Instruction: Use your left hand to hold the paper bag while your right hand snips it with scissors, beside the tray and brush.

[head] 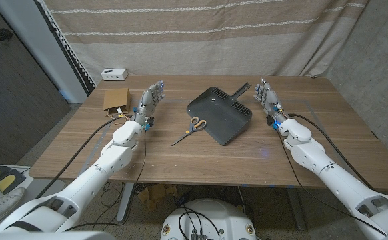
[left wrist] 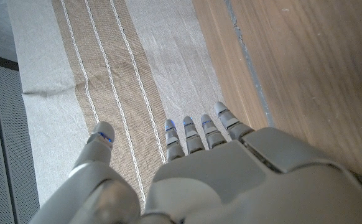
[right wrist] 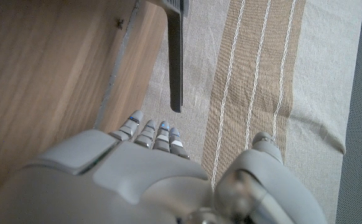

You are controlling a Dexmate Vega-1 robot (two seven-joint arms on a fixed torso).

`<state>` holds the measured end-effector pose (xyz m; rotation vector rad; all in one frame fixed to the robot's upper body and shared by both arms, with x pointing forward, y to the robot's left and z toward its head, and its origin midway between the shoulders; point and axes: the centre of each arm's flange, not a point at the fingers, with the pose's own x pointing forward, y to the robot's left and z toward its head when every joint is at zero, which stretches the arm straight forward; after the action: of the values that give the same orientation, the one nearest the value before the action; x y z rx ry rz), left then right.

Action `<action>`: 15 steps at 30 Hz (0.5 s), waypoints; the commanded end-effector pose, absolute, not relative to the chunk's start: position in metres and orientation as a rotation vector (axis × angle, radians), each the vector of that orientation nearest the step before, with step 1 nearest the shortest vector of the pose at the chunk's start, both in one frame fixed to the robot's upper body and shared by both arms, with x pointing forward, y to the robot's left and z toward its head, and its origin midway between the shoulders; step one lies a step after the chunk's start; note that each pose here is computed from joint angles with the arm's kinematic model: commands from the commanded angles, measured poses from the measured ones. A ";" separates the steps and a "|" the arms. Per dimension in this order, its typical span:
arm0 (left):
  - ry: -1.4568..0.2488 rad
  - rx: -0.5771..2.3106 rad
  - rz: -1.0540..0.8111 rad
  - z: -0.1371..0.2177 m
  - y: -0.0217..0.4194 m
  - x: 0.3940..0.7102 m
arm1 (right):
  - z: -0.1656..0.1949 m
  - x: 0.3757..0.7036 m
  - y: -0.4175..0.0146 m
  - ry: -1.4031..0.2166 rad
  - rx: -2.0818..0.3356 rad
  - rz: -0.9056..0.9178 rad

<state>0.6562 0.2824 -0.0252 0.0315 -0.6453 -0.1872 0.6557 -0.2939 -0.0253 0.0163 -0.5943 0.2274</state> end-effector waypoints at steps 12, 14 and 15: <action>-0.697 0.180 -0.095 -0.028 0.280 0.632 | -0.028 0.648 -0.296 -0.630 -0.027 0.231; -0.698 0.210 -0.088 -0.027 0.278 0.629 | -0.033 0.649 -0.299 -0.630 -0.018 0.231; -0.702 0.219 -0.082 -0.026 0.278 0.627 | -0.035 0.649 -0.299 -0.628 -0.010 0.225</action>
<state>0.6419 0.2813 -0.0279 0.1343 -0.6896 -0.1243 0.6523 -0.2948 -0.0280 -0.0080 -0.6153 0.2300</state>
